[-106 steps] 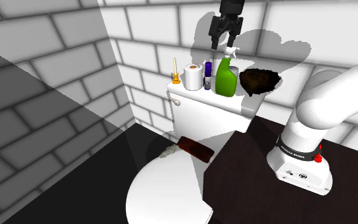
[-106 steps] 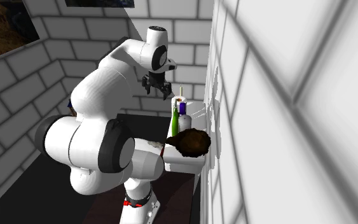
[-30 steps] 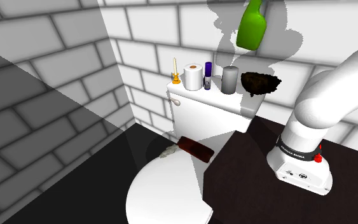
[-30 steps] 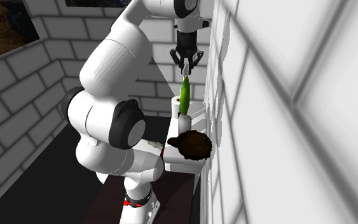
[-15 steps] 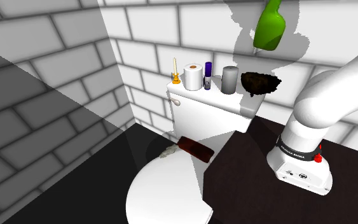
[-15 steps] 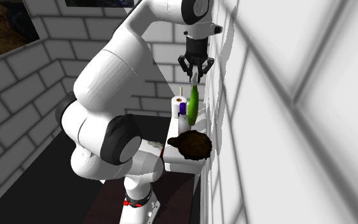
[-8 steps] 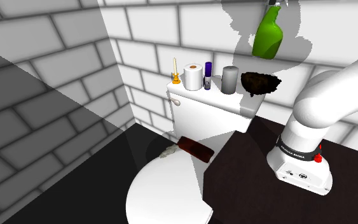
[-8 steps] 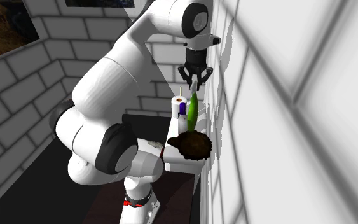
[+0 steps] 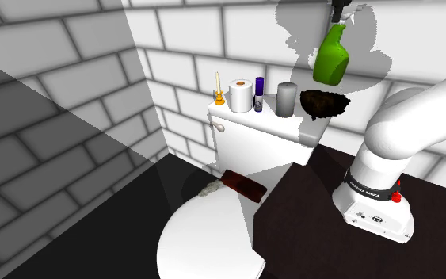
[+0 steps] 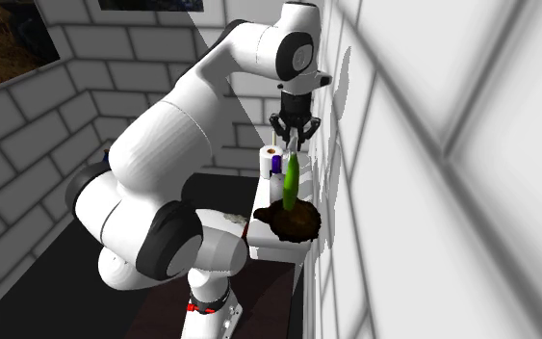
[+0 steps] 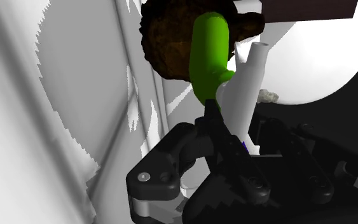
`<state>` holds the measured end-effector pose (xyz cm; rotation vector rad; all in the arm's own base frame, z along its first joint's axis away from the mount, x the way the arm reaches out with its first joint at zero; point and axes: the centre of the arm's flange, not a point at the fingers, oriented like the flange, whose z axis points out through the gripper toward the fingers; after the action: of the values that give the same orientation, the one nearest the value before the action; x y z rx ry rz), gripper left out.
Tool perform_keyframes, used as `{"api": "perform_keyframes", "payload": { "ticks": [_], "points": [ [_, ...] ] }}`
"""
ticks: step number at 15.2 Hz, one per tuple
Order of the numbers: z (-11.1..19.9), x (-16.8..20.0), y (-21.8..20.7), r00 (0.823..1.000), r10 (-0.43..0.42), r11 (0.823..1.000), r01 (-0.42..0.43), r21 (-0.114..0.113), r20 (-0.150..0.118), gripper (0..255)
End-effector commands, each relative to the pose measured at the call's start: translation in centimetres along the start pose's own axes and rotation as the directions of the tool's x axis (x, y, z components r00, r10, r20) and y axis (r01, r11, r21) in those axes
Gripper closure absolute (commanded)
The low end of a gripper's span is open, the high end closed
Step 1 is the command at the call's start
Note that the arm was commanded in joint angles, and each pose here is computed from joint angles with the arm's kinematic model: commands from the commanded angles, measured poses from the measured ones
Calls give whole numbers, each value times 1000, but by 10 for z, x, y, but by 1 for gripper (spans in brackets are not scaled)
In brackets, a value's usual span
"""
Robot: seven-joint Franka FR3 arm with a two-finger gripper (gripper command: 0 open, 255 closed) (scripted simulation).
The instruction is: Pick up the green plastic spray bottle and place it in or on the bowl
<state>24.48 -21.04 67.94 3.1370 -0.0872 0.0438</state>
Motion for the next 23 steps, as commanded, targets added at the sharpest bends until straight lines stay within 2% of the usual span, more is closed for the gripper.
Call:
{"api": "perform_keyframes", "payload": {
  "ticks": [1, 6, 14, 15, 20, 23],
  "points": [
    [10, 1, 0, 1000, 0, 1000, 0, 0, -1, 255],
    [39, 0, 0, 1000, 0, 1000, 0, 0, -1, 255],
    [39, 0, 0, 1000, 0, 1000, 0, 0, -1, 255],
    [39, 0, 0, 1000, 0, 1000, 0, 0, -1, 0],
    [39, 0, 0, 1000, 0, 1000, 0, 0, -1, 0],
    [-1, 0, 0, 1000, 0, 1000, 0, 0, -1, 0]
  ]
}}
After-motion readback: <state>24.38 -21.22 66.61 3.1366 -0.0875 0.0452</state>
